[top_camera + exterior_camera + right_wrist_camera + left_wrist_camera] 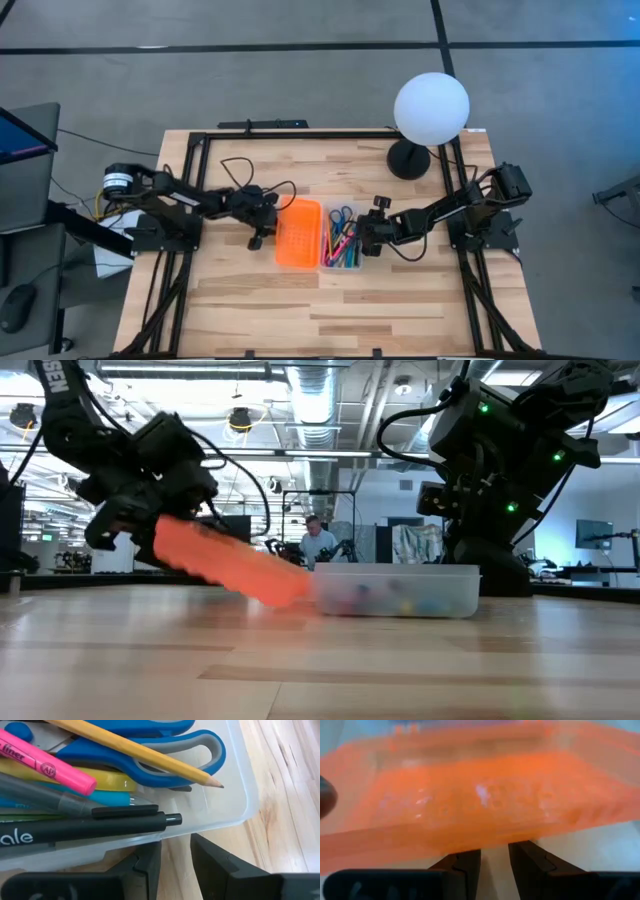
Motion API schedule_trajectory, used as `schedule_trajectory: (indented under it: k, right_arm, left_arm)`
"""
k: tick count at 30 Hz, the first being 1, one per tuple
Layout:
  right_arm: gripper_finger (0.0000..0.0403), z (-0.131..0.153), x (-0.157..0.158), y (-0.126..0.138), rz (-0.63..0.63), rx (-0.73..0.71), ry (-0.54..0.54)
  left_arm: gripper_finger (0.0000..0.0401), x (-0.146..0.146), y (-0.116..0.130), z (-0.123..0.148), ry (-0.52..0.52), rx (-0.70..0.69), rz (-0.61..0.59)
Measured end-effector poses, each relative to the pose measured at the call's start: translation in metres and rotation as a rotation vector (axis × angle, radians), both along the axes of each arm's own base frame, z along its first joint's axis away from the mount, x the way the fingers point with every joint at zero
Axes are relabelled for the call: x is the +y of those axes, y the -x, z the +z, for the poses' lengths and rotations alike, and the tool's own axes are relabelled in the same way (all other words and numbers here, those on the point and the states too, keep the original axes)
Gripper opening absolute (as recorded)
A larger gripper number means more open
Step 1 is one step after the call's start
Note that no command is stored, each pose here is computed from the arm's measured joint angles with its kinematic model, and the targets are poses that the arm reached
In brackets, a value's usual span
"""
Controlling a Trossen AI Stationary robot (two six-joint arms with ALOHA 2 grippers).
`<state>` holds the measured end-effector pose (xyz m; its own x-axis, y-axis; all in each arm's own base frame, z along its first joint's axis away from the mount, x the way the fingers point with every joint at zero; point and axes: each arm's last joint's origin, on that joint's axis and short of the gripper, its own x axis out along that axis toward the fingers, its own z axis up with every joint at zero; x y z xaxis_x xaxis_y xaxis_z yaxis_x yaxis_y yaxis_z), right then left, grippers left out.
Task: Pick & place school supplies into a supply box
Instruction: Close the supply box
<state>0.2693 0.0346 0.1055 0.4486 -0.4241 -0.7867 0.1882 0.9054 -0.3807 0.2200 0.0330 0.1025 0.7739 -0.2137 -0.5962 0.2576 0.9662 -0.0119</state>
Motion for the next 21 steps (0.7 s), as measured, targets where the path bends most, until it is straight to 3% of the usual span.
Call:
schedule_trajectory:
  k: [12,21]
  right_arm:
    - [0.0102,0.0,0.0,-0.001,0.0,-0.01,-0.003]
    - [0.0102,0.002,0.001,-0.006,0.027,-0.053,-0.006]
  left_arm:
    - [0.0093,-0.018,-0.003,0.03,-0.071,-0.162,-0.029]
    - [0.0093,-0.029,-0.008,0.038,-0.095,-0.246,-0.051]
